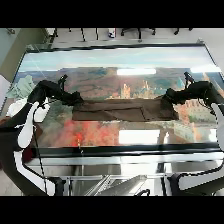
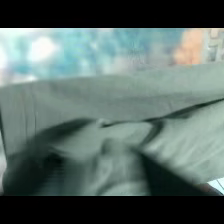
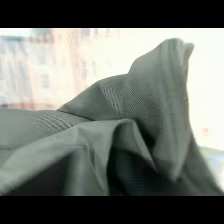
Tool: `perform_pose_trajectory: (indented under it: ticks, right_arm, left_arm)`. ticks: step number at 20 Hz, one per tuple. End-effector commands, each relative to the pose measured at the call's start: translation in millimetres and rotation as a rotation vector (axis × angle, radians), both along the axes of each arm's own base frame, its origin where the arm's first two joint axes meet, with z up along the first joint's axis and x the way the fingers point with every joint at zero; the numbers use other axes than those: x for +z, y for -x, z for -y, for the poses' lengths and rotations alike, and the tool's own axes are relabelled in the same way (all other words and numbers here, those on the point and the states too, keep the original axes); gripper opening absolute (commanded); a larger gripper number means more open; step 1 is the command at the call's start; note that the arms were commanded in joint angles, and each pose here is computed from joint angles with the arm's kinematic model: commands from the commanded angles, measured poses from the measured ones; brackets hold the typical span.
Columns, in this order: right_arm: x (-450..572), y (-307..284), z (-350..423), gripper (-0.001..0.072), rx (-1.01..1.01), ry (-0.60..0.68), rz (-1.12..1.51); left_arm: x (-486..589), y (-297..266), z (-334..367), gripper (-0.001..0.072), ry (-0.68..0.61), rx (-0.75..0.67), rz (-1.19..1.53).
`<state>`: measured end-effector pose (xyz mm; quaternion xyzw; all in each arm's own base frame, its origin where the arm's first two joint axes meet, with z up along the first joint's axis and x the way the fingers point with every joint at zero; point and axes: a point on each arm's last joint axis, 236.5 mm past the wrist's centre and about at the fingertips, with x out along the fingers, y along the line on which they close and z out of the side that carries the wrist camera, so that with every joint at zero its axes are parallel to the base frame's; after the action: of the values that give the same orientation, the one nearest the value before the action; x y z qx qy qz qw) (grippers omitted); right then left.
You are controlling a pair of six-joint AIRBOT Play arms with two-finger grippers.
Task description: Fold the shirts.
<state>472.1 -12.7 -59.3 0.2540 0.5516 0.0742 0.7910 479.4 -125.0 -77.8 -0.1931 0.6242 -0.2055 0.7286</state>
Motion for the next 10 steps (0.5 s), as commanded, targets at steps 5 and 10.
perform_pose_trajectory:
  ticks: [5, 10]
  right_arm:
    - [-5.7, 47.9, 52.9, 0.0704, 0.116, 0.107, -0.214]
    - [-48.2, 64.5, 45.5, 0.0704, 0.172, 0.001, -0.313]
  left_arm:
    - [40.4, 2.5, 5.8, 0.0678, 0.033, -0.068, -0.077]
    - [78.8, 2.3, 5.5, 0.0659, 0.042, -0.071, -0.091]
